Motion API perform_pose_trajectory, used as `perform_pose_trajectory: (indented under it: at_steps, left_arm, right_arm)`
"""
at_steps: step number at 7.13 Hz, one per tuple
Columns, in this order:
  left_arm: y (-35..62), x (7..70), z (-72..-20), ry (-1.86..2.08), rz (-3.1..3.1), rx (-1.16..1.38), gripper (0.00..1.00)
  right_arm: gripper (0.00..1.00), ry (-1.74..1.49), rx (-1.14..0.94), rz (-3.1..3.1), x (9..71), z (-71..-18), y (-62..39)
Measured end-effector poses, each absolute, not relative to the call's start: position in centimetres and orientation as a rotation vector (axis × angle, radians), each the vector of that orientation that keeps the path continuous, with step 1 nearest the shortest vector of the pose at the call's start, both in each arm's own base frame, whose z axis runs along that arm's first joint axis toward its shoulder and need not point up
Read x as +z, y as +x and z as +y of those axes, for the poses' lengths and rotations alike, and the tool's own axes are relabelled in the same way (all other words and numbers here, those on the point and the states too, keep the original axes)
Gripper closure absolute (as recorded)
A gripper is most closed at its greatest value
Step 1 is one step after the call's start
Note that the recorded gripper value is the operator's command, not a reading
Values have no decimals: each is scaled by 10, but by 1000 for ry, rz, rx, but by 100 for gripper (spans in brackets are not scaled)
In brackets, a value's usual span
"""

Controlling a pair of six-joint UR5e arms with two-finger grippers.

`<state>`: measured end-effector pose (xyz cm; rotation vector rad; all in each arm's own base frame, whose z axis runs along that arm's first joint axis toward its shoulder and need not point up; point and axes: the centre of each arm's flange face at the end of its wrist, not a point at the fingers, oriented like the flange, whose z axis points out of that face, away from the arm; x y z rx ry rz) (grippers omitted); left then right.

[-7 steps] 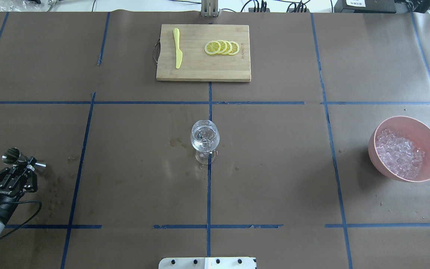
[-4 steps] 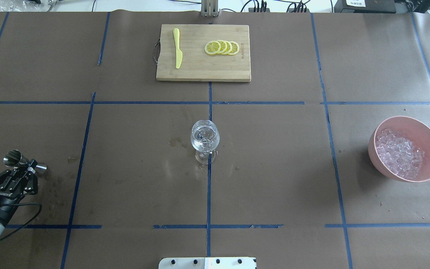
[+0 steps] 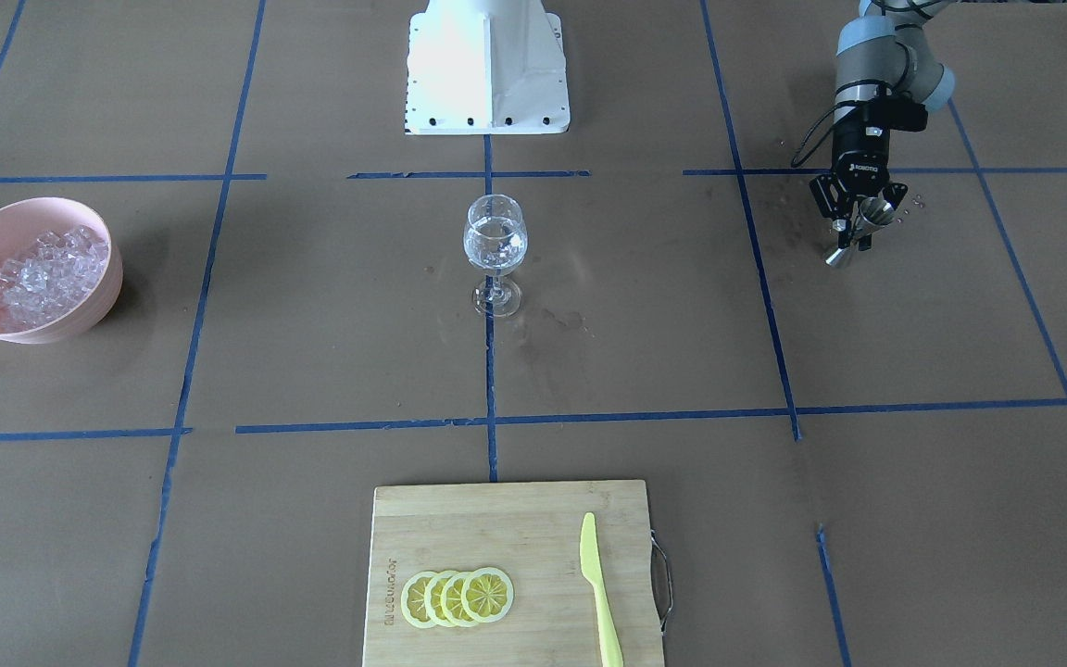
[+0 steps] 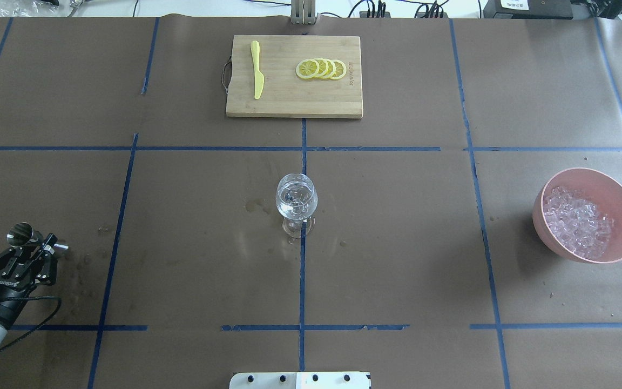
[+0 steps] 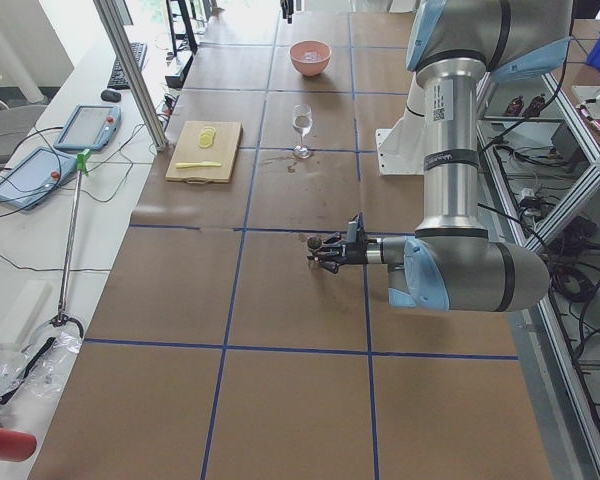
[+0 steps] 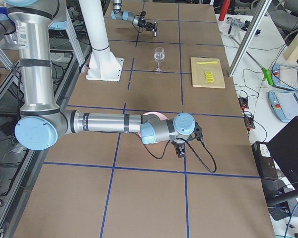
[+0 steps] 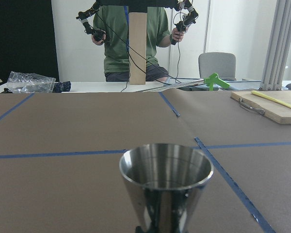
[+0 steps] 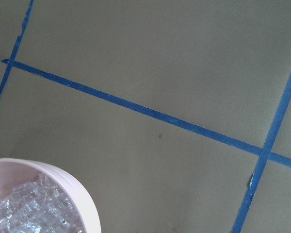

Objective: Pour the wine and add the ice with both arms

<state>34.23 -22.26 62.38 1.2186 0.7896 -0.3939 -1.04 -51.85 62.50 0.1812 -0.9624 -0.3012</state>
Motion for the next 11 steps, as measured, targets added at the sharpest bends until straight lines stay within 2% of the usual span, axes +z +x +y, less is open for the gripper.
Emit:
perform_pose_trajectory:
  at_steps: [1, 6, 9, 11]
  left_arm:
    - [343, 624, -222, 1211, 797, -390, 1]
    - [310, 635, -218, 1130, 885, -341, 1]
    - [289, 651, -207, 1002, 932, -115, 1]
    - [242, 657, -202, 942, 951, -26, 1]
  right_arm:
    - [0, 181, -301, -962, 625, -519, -10]
    - [0, 188, -305, -962, 622, -519, -11]
    - [0, 189, -306, -961, 622, -519, -10]
    - [0, 189, -305, -958, 622, -519, -10]
